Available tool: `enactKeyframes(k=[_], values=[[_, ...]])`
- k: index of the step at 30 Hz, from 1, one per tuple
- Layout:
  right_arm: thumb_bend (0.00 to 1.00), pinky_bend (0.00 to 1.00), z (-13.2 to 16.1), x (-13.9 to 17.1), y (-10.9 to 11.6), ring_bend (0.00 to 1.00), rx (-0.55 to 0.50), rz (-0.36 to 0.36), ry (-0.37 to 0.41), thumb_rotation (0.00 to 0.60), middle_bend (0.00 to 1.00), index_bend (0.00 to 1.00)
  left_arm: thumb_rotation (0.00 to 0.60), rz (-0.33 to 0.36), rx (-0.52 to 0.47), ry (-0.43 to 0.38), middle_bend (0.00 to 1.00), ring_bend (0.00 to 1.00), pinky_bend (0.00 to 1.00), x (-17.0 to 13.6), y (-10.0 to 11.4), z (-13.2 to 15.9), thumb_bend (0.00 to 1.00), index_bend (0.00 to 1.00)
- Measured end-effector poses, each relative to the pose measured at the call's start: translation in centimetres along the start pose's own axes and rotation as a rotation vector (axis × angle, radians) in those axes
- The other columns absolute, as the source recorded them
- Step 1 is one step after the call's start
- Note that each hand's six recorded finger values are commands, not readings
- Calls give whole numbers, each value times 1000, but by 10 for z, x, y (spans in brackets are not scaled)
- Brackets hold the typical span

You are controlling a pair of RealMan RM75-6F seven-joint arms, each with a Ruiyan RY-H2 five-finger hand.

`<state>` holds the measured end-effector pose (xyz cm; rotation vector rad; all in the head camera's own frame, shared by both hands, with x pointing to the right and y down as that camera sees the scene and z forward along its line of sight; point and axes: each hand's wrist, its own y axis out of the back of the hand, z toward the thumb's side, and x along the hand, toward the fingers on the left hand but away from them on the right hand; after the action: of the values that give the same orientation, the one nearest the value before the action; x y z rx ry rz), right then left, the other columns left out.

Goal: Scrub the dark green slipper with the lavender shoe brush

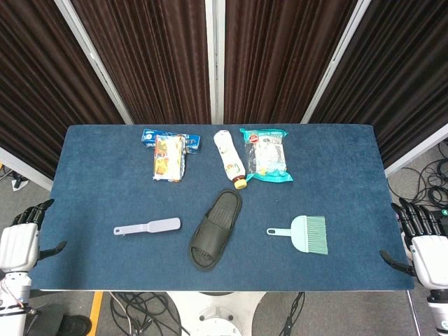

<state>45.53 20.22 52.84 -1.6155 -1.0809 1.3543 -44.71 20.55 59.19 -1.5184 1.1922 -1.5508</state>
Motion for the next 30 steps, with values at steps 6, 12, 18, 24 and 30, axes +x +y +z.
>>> enactKeyframes(k=[6, 12, 18, 24, 30], values=[[86, 0, 2, -5, -1, 0, 5, 8, 13, 600, 14, 0, 600, -9, 11, -12, 328, 232, 279, -1, -1, 2, 93, 205], [86, 0, 8, -12, 4, 0, 16, -3, 34, 600, 12, 0, 600, -35, 26, -59, 308, 232, 276, 15, -4, 16, 92, 203], [86, 0, 12, -17, 7, 0, 28, -3, 46, 600, 12, 0, 600, -114, 80, -197, 233, 167, 242, 42, -18, 54, 91, 165], [87, 0, 9, -16, 10, 0, 35, -3, 32, 600, 12, 0, 600, -273, 142, -363, 127, 91, 215, 65, -53, 105, 56, 120], [87, 0, 4, -13, 10, 0, 37, -3, 10, 600, 11, 0, 600, -380, 232, -461, 101, 76, 209, 75, -95, 146, 48, 109]])
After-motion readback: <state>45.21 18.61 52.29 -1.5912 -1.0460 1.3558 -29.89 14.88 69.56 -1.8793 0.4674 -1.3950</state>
